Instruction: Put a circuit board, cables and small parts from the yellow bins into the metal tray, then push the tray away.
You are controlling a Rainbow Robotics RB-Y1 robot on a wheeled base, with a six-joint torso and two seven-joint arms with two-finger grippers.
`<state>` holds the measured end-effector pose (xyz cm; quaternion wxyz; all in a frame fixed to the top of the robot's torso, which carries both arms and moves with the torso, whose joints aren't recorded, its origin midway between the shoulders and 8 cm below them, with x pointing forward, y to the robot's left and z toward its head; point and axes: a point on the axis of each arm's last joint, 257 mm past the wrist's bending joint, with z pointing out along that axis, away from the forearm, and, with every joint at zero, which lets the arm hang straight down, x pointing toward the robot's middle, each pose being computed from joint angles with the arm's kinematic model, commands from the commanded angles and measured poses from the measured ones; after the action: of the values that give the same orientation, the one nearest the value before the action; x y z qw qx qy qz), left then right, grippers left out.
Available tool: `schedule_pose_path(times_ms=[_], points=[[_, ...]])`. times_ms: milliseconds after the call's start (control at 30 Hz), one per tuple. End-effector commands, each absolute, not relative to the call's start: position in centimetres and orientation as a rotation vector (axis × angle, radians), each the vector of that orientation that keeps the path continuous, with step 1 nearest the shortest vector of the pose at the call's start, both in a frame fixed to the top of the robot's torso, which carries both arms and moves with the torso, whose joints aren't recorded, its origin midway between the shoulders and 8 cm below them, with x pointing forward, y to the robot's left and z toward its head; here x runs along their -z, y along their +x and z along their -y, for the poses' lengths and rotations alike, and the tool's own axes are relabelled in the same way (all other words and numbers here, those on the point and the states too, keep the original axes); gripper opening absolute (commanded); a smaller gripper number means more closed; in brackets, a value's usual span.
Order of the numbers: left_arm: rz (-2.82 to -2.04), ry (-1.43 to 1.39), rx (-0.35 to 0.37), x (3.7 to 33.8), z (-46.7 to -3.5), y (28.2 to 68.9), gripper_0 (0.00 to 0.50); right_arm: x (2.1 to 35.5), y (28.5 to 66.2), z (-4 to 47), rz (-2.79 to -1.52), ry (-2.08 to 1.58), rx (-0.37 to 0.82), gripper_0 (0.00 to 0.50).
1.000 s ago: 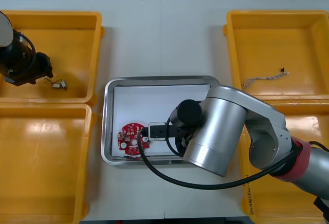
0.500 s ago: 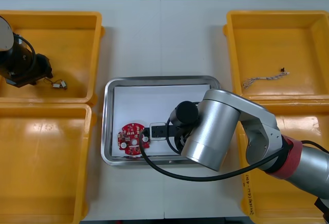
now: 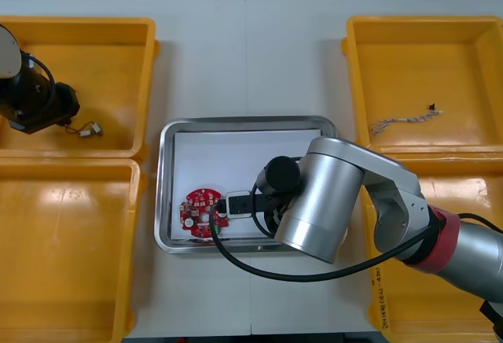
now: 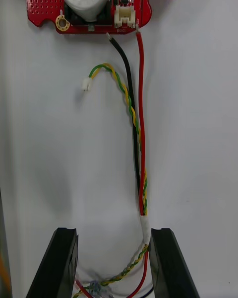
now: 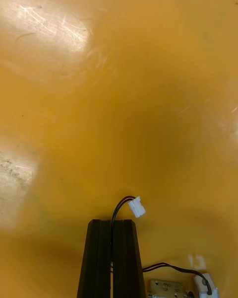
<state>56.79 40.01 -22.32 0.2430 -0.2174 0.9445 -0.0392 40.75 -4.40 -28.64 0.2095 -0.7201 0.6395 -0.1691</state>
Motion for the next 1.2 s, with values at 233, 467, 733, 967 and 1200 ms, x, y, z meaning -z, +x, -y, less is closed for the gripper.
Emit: schedule_pose_path(times_ms=[233,467,733,967,1200], points=[[-2.457,-0.441,0.134,14.4,-38.6,61.0,0.0,26.4,41.0,2.5,-1.68,-2.037,0.487,0.5],[-2.416,-0.436,0.122,12.0,-38.8,61.9,0.0,24.7,40.6,2.8,-1.718,-2.025,0.444,0.5],[-2.386,-0.441,0.096,10.5,-39.5,62.4,0.0,20.5,41.0,5.4,-1.792,-1.948,0.422,0.5],[-2.387,-0.455,0.065,10.7,-40.1,62.2,0.058,16.6,42.9,9.9,-1.932,-1.807,0.418,0.5],[-2.418,-0.464,0.077,11.3,-39.9,61.6,0.5,12.0,46.3,15.4,-2.059,-1.553,0.424,0.5]])
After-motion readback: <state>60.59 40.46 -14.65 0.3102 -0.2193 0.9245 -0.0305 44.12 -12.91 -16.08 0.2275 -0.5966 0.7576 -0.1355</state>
